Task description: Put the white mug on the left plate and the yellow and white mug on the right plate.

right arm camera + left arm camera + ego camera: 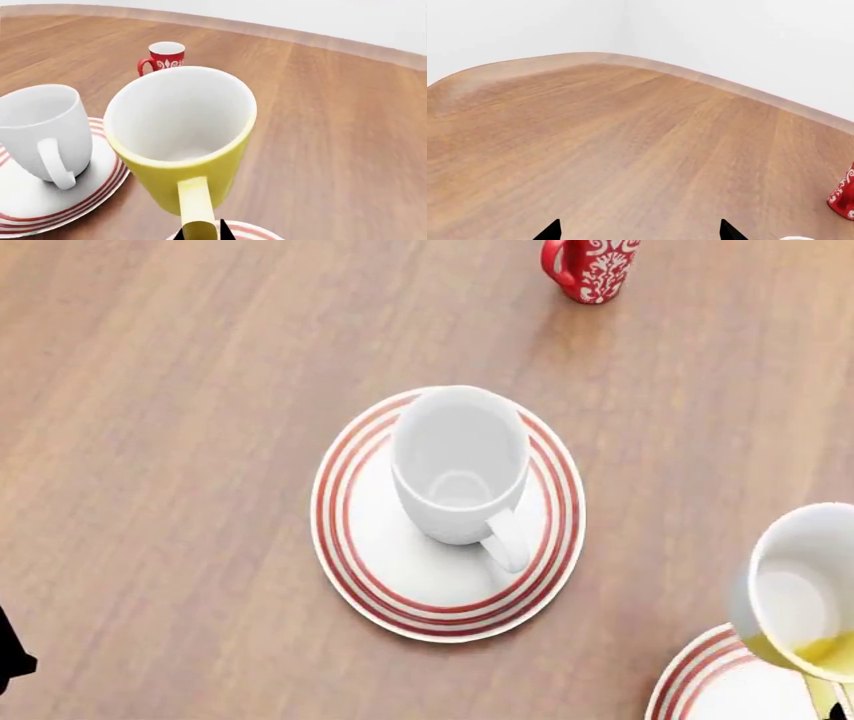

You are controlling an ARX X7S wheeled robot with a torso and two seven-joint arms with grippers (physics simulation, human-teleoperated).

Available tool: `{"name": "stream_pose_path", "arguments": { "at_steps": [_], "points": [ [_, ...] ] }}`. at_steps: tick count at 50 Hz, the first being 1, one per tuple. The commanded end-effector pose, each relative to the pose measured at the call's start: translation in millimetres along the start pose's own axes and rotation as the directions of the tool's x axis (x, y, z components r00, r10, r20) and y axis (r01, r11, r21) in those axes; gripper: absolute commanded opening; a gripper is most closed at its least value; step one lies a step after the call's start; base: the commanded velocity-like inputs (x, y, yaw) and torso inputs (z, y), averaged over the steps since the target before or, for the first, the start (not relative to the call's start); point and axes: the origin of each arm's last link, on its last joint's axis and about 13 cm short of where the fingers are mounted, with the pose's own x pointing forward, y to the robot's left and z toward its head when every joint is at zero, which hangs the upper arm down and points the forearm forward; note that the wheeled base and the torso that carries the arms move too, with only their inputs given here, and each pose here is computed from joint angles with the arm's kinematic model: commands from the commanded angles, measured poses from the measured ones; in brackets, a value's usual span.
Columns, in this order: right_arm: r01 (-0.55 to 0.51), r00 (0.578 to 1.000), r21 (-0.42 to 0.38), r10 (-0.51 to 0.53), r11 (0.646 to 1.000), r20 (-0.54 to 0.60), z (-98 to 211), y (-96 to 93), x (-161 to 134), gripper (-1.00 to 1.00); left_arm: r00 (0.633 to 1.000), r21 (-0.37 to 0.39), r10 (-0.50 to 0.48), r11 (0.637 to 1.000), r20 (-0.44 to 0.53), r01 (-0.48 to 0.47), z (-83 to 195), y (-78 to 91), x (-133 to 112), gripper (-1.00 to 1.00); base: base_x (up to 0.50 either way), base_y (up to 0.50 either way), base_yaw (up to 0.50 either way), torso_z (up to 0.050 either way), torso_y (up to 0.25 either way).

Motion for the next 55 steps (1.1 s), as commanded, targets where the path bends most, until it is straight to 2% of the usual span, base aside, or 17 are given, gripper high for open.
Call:
{"name": "stream_pose_path", "arguments": {
  "at_steps": [1, 27, 55],
  "points": [
    [0.008, 1.000, -0.008, -0.008, 1.000, -0.018, -4, -4.5, -26, -1.00, 1.000, 0.005, -0.002, 1.000, -0.001, 0.002, 0, -0.3, 0, 1.00, 0.00, 0.00, 0.00, 0.000, 0.000],
    [0.060, 0.997, 0.035, -0.058, 0.998, -0.053, -31, -13.1, -61, -1.00, 1.000, 0.024, -0.015, 1.000, -0.018, 0.016, -4, -2.0, 2, 1.00, 0.00, 0.00, 0.00, 0.000, 0.000],
    [0.068, 0.990, 0.081, -0.058, 0.994, -0.130, -71, -15.3, -63, -1.00, 1.000, 0.023, -0.011, 1.000, -0.015, 0.012, -2, -1.2, 0, 1.00, 0.00, 0.00, 0.00, 0.000, 0.000]
  ]
}}
